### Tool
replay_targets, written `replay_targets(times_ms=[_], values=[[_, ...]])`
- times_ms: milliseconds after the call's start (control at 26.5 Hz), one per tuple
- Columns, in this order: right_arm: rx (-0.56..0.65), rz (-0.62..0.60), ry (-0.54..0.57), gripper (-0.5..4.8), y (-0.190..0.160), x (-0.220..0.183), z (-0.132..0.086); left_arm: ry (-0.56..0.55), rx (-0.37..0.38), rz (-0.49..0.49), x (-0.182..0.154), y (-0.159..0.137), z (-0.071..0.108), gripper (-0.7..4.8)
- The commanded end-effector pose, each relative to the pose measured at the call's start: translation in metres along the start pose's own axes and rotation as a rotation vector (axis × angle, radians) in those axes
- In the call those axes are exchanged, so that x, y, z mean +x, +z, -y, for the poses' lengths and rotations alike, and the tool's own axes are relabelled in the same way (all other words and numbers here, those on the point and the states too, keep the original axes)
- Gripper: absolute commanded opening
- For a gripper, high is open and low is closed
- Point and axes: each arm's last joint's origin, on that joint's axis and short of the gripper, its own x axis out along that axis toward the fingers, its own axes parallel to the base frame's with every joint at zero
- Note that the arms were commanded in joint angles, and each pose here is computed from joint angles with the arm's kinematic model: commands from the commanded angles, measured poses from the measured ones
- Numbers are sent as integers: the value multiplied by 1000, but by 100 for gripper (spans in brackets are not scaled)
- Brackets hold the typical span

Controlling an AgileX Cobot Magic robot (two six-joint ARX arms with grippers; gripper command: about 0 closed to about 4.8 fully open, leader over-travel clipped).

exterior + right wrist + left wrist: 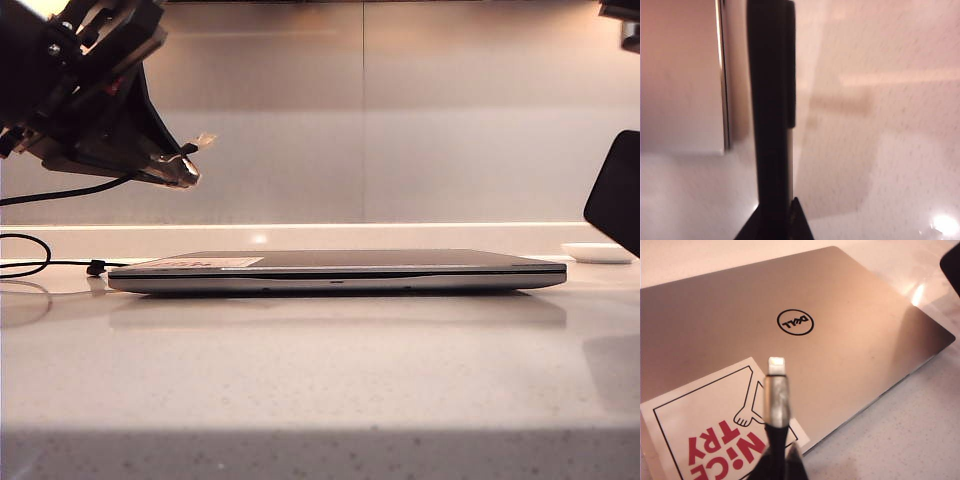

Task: Pick up the charging cable and the phone, plug the charging cable into the charging port on the phone, and finally place them back on the table.

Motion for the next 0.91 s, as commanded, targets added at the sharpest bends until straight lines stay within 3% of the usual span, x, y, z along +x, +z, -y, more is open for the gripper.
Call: replay_targets(times_ms=[38, 529, 756, 907], values=[[-85, -25, -82, -9, -4, 1, -9, -4, 1, 9, 0, 1, 0, -6], [-123, -282, -154, -1, -6, 38, -15, -4, 1, 9, 0, 1, 0, -6], [-122, -305, -159, 91, -3, 48, -16, -4, 1, 9, 0, 1, 0, -6], [-122, -306, -159, 95, -2, 50, -16, -4, 1, 9, 0, 1, 0, -6]])
